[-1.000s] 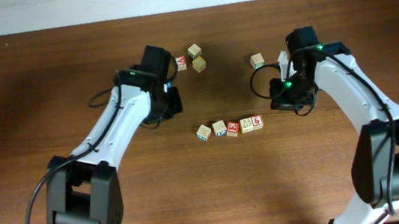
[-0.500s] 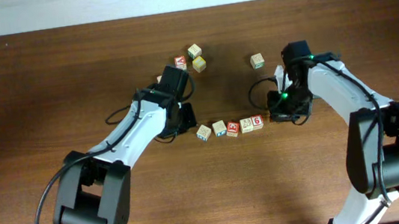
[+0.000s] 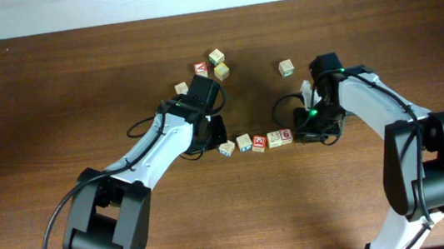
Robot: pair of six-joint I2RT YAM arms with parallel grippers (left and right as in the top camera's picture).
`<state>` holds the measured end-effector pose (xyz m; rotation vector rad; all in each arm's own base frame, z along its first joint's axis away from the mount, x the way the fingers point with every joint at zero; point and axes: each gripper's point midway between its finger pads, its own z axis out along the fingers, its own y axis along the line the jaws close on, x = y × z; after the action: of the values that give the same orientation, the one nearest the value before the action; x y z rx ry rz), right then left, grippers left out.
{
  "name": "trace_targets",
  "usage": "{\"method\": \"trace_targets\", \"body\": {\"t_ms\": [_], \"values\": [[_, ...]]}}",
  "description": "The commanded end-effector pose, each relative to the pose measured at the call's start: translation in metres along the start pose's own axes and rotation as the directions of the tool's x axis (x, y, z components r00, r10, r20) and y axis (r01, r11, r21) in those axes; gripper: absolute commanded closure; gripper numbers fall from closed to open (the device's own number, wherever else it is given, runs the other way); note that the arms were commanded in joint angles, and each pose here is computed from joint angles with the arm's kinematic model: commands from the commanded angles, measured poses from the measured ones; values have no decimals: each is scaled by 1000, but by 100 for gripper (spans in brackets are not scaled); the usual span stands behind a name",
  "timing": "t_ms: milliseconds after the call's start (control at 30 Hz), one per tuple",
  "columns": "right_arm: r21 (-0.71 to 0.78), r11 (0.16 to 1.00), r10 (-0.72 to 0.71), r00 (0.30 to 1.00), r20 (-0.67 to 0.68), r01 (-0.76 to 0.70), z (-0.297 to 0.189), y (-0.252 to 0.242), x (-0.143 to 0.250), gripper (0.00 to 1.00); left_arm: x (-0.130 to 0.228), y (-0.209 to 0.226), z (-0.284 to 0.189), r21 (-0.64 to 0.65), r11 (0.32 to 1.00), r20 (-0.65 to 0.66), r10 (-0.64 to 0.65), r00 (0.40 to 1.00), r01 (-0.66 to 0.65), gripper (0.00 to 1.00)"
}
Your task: Rotate 5 blocks
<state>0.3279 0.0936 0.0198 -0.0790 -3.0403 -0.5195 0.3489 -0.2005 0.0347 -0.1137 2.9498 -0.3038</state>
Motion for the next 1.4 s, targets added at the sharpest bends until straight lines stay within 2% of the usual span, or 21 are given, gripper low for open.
{"method": "trace_targets", "body": {"t_ms": [0,467,800,1000,1233,1367], "values": [[-16,999,-46,999,-24,45,9,17,7,84,7,-2,5,16,1000,-33,10,999,-10,100],[-12,997,-78,996,-34,77,13,26,11,84,14,-24,10,72,997,-34,39,999,-37,100],[-11,997,-72,997,-36,72,13,25,11,84,-10,-2,2,44,999,1,-3,1000,3,100],[-12,998,-60,998,-30,60,11,24,9,89,-5,6,2,26,1000,-27,-17,999,17,100],[-17,1000,23,999,-25,-24,-4,-2,3,91,-7,9,2,13,1000,-18,-21,1000,21,100],[-19,1000,17,1000,-16,-17,-6,-5,0,91,-10,13,2,-10,1000,-3,-21,1000,21,100]]}}
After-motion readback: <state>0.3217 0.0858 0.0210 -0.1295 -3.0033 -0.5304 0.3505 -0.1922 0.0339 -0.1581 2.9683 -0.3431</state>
